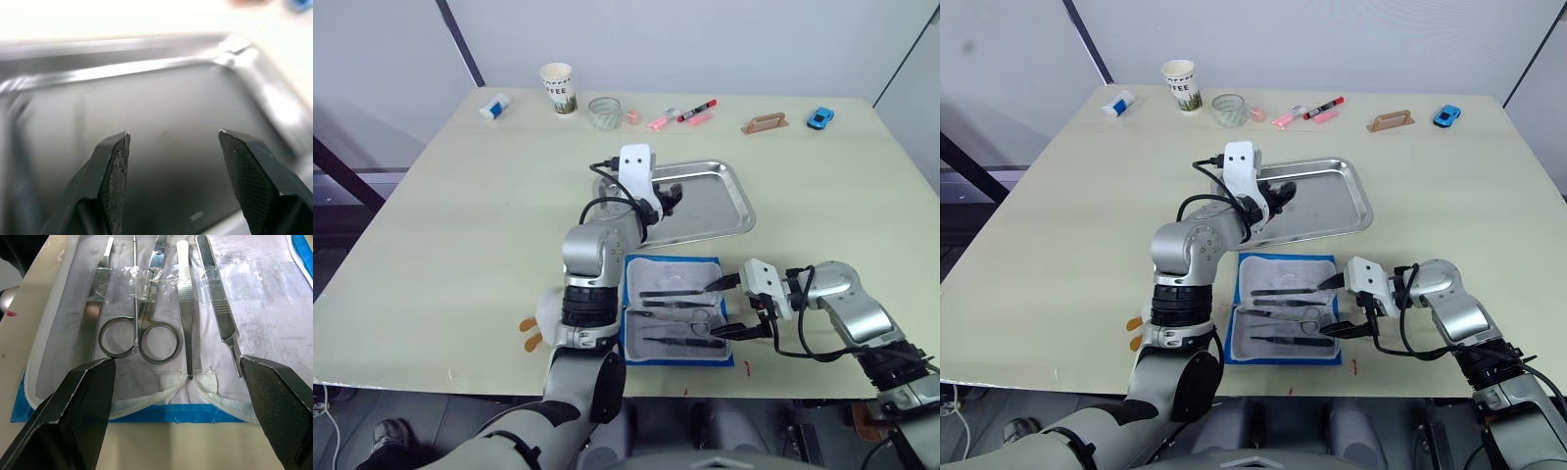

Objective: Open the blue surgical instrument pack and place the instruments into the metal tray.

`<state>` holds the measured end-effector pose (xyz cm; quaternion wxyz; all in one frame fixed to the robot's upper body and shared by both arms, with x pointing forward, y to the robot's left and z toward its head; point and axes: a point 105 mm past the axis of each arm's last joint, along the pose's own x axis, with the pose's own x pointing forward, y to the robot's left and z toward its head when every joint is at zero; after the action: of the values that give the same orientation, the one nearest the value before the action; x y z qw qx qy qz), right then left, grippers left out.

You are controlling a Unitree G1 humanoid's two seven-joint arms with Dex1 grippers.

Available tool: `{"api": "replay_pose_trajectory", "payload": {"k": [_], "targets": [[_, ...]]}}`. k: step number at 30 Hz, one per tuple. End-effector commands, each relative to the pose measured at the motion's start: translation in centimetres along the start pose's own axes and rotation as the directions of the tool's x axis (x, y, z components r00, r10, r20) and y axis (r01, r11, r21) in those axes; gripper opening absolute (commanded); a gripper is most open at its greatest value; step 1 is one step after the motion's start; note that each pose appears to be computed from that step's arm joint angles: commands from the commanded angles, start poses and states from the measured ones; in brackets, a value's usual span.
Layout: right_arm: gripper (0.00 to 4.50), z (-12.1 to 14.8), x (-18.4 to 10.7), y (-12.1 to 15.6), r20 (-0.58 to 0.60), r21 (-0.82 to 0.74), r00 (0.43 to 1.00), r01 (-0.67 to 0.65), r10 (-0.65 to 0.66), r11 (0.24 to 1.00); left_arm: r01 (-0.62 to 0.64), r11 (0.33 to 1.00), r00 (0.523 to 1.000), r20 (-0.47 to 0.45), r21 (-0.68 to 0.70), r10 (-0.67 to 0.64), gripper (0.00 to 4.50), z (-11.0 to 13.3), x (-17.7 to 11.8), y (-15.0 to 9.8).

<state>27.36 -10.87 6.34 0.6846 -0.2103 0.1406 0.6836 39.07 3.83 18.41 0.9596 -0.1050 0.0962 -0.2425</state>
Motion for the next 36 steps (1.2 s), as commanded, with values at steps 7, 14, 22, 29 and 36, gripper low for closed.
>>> {"api": "replay_pose_trajectory", "payload": {"k": [7,14,22,29,36], "targets": [[4.40,-2.0,0.7,1.1,-0.022,0.086,1.000,-0.013,0.015,0.996,0.533,0.785,0.806,0.094,0.316,-0.585,3.05,2.3,-5.2,-2.4],[4.40,-1.9,0.9,1.2,-0.001,0.081,1.000,-0.003,0.003,0.997,0.721,0.618,0.670,-0.085,0.314,-0.738,3.88,0.0,-10.0,0.1],[4.40,-1.7,0.8,1.3,0.008,0.060,1.000,0.004,-0.004,0.998,0.782,0.551,0.615,-0.216,0.292,-0.758,4.40,-2.0,-14.8,2.9],[4.40,-1.7,0.4,1.6,0.010,0.056,1.000,0.008,-0.008,0.998,0.751,0.609,0.661,-0.299,0.256,-0.689,4.40,-3.2,-18.1,6.5],[4.40,-1.7,0.4,1.6,0.017,0.069,1.000,0.023,-0.024,0.997,0.756,0.594,0.653,-0.366,0.274,-0.663,4.40,-2.9,-18.9,8.3]]}}
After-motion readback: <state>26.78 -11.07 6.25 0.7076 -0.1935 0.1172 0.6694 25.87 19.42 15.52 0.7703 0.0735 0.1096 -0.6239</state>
